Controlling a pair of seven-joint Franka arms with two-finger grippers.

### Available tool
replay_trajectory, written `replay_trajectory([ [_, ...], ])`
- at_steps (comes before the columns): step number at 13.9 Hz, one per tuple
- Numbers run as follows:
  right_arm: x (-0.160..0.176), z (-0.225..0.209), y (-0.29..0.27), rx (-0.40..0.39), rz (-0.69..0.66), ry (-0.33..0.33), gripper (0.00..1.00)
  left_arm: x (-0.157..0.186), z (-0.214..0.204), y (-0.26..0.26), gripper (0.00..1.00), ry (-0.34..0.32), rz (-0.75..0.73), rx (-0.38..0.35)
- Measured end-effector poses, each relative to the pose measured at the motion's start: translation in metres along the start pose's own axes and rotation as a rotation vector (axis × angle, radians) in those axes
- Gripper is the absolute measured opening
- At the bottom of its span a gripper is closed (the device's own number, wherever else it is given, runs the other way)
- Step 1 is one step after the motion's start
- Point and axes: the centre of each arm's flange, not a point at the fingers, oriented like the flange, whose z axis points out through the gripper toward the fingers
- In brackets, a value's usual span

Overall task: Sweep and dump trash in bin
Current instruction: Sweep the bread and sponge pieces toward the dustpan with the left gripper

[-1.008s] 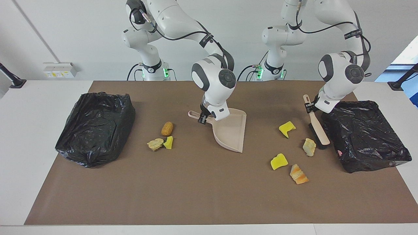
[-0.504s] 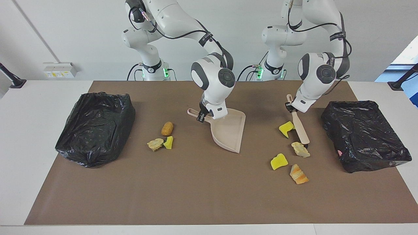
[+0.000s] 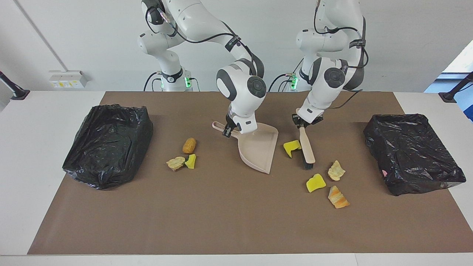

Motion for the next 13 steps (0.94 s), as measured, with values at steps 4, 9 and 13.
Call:
replay_trajectory([
  [4,0.0,0.0,0.0,0.0,0.001,-0.001,0.32,-0.026,0.0,0.075,0.26,0.039,0.129,-0.003],
  [9,0.0,0.0,0.0,0.0,0.001,-0.001,0.32,-0.005,-0.041,0.08,0.26,-0.004,0.118,-0.018],
  [13,0.0,0.0,0.0,0.0,0.002,0.0,0.32,0.048,-0.082,0.0,0.26,0.056,0.034,-0.02],
])
